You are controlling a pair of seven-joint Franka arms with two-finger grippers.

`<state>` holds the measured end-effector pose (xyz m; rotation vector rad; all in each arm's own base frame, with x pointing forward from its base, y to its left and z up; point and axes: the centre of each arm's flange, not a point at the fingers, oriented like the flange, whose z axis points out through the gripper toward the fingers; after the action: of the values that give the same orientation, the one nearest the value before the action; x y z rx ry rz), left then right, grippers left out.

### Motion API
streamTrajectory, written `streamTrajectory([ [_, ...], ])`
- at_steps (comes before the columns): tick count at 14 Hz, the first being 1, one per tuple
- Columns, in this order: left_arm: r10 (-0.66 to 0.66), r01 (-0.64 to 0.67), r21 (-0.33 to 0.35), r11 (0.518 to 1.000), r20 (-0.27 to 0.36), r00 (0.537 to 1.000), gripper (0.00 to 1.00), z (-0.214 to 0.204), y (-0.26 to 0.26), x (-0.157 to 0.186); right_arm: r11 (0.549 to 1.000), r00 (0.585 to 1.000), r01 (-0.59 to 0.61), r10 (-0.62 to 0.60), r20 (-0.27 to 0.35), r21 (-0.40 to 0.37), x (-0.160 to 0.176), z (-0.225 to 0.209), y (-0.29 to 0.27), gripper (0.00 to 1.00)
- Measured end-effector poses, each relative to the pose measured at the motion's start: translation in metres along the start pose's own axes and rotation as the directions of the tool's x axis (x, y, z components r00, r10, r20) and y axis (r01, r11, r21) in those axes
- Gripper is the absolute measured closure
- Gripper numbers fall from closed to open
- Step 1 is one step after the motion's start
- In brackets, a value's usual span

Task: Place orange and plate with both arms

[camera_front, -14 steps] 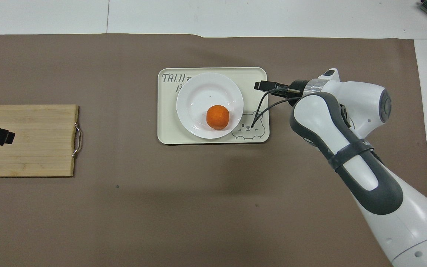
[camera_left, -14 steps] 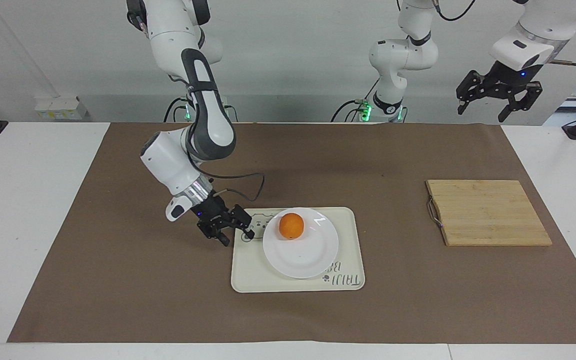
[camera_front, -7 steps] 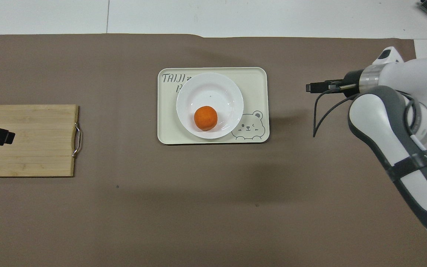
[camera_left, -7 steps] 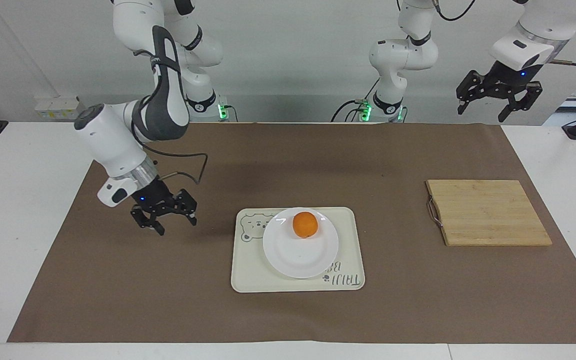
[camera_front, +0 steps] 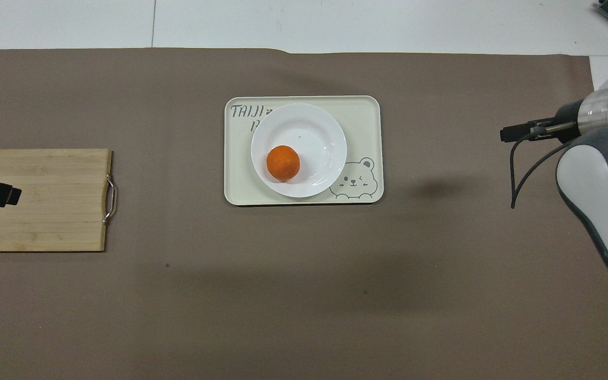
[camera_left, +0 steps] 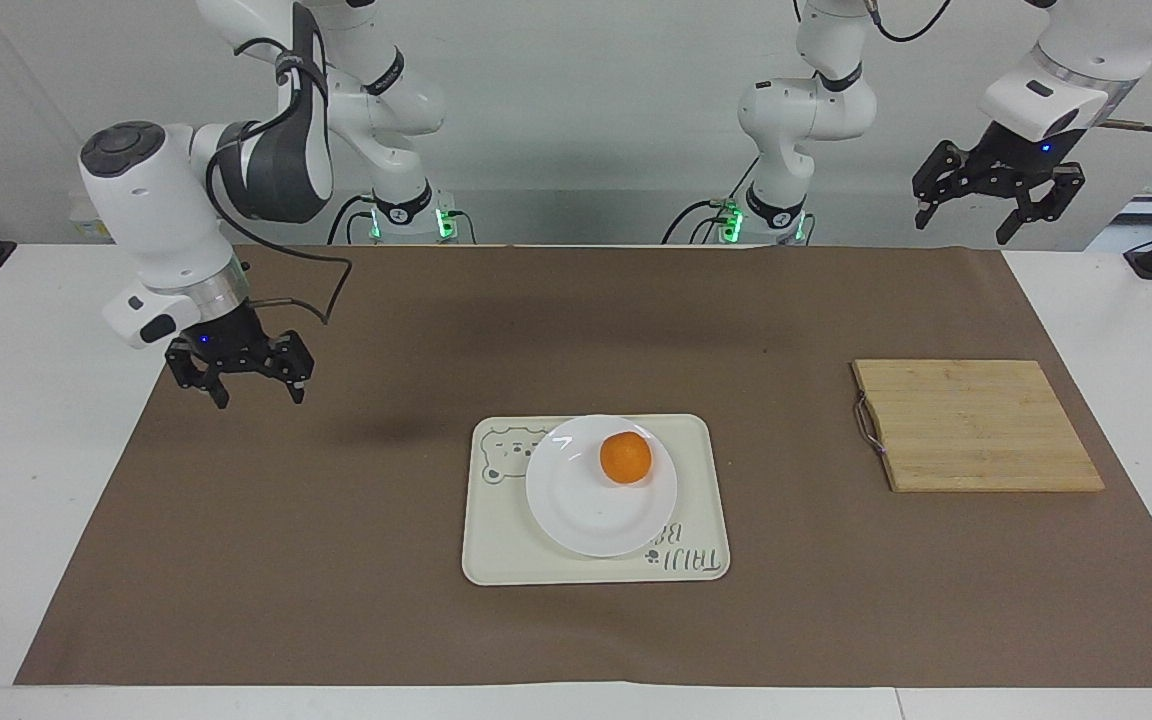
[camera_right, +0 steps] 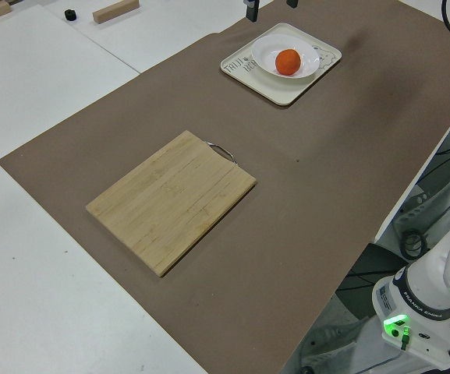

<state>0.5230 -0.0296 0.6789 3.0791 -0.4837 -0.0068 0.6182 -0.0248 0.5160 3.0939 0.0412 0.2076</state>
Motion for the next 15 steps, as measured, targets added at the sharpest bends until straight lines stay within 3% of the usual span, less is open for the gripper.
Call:
streamTrajectory([
  [5, 0.0, 0.0, 0.0, 1.0, 0.0, 1.0, 0.0, 0.0, 0.0, 0.0, 1.0, 0.998, -0.027, 0.028, 0.059, -0.013, -0.03, -0.067, -0.018, 0.0],
  [8, 0.0, 0.0, 0.0, 1.0, 0.0, 1.0, 0.0, 0.0, 0.0, 0.0, 0.999, 0.991, -0.034, 0.035, 0.131, -0.009, -0.046, -0.109, -0.017, 0.0],
  [15, 0.0, 0.0, 0.0, 1.0, 0.0, 1.0, 0.0, 0.0, 0.0, 0.0, 0.999, 0.987, -0.037, 0.037, 0.155, -0.003, -0.047, -0.11, -0.017, 0.0],
])
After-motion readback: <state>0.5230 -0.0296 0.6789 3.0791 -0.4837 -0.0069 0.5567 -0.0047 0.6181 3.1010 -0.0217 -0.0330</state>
